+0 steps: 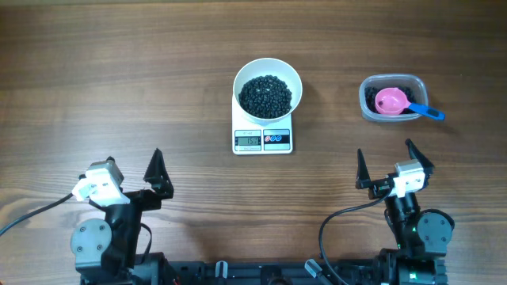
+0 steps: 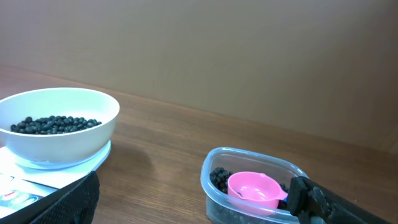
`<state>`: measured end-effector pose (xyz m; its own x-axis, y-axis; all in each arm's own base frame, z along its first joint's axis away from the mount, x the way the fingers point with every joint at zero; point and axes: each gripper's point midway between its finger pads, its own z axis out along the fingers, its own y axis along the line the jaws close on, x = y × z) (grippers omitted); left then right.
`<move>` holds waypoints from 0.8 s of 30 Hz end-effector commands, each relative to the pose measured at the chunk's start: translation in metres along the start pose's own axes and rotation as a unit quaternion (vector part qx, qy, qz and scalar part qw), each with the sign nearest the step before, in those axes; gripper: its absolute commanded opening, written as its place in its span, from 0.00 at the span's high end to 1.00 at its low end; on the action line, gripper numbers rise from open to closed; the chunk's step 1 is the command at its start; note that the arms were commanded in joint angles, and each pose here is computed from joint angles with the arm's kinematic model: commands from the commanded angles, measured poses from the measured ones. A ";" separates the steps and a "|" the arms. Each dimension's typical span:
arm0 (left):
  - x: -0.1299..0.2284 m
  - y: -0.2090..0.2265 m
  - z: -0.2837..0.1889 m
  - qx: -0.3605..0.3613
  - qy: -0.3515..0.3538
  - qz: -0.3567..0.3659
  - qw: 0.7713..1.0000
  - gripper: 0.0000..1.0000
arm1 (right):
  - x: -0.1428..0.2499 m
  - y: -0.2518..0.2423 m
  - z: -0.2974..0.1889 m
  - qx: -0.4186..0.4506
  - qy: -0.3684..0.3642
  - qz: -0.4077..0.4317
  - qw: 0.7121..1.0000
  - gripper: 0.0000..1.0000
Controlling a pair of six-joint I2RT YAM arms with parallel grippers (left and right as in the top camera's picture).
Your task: Scoop item into bowl and weigh 150g on scale
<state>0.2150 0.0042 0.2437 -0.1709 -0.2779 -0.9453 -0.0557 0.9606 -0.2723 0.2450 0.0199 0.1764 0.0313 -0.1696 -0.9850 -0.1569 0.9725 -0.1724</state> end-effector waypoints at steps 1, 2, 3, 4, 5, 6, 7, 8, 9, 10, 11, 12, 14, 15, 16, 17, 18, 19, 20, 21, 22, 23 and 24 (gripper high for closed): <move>0.006 0.000 0.003 0.009 -0.011 -0.006 1.000 0.00 | -0.002 -0.003 -0.001 0.009 -0.005 0.007 1.000 0.00; 0.006 0.000 0.004 0.010 -0.013 -0.006 1.000 0.00 | -0.002 -0.003 -0.001 0.009 -0.005 0.007 1.000 0.00; 0.007 0.001 0.006 0.011 -0.018 -0.005 1.000 0.00 | -0.002 -0.003 -0.001 0.009 -0.005 0.007 1.000 0.01; 0.008 0.001 0.007 0.012 -0.023 -0.005 1.000 0.00 | -0.002 -0.003 -0.001 0.009 -0.005 0.007 1.000 0.00; 0.010 0.002 0.008 0.013 -0.026 -0.005 1.000 0.00 | -0.002 -0.003 -0.001 0.009 -0.005 0.007 1.000 0.00; 0.011 0.002 0.009 0.015 -0.031 -0.004 0.999 0.00 | -0.002 -0.003 -0.001 0.009 -0.005 0.007 1.000 0.00; 0.013 0.003 0.010 0.016 -0.035 -0.004 0.999 0.00 | -0.002 -0.003 -0.001 0.009 -0.005 0.007 1.000 0.00; 0.014 0.003 0.011 0.017 -0.040 -0.004 0.999 0.00 | -0.002 -0.003 -0.001 0.009 -0.005 0.007 1.000 0.00; 0.016 0.004 0.012 0.018 -0.044 -0.003 0.999 0.00 | -0.002 -0.003 -0.001 0.009 -0.005 0.007 1.000 0.00; 0.017 0.004 0.013 0.020 -0.048 -0.003 0.999 0.00 | -0.002 -0.003 -0.001 0.009 -0.005 0.007 1.000 0.00; 0.018 0.004 0.014 0.021 -0.053 -0.003 0.998 0.00 | -0.002 -0.003 -0.001 0.009 -0.005 0.007 1.000 0.00; 0.018 0.004 0.015 0.022 -0.055 -0.003 0.998 0.00 | -0.002 -0.003 -0.001 0.009 -0.005 0.007 1.000 0.00; 0.020 0.005 0.017 0.024 -0.063 -0.002 0.998 0.00 | -0.002 -0.003 -0.001 0.009 -0.005 0.007 1.000 0.00; 0.021 0.006 0.018 0.025 -0.066 -0.002 0.998 0.00 | -0.002 -0.003 -0.001 0.009 -0.005 0.007 1.000 0.00; 0.022 0.006 0.019 0.025 -0.068 -0.002 0.997 0.00 | -0.002 -0.003 -0.001 0.009 -0.005 0.007 1.000 0.00; 0.022 0.006 0.020 0.026 -0.071 -0.002 0.997 0.00 | -0.002 -0.003 -0.001 0.009 -0.005 0.007 1.000 0.00; 0.022 0.006 0.020 0.027 -0.073 -0.001 0.997 0.00 | -0.002 -0.003 -0.001 0.009 -0.005 0.007 1.000 0.00; 0.023 0.006 0.021 0.027 -0.074 -0.001 0.997 0.00 | -0.002 -0.003 -0.001 0.009 -0.005 0.007 1.000 0.00; 0.023 0.006 0.022 0.028 -0.076 -0.001 0.997 0.00 | -0.002 -0.003 -0.001 0.009 -0.005 0.007 1.000 0.00; 0.024 0.006 0.022 0.028 -0.077 -0.001 0.997 0.00 | -0.002 -0.003 -0.001 0.009 -0.005 0.007 1.000 0.00; 0.024 0.007 0.023 0.028 -0.078 -0.001 0.997 0.00 | -0.002 -0.003 -0.001 0.009 -0.005 0.007 1.000 0.00; 0.025 0.007 0.024 0.029 -0.080 -0.001 0.996 0.00 | -0.002 -0.003 -0.001 0.009 -0.005 0.007 1.000 0.00; 0.026 0.007 0.025 0.030 -0.082 -0.001 0.996 0.00 | -0.002 -0.003 -0.001 0.009 -0.005 0.007 1.000 0.00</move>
<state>0.2331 0.0035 0.2171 -0.0222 -0.2707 -0.9624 -0.0019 0.9626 -0.2708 0.2450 0.0199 0.1764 0.0313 -0.1696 -0.9850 -0.1569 0.9725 -0.1724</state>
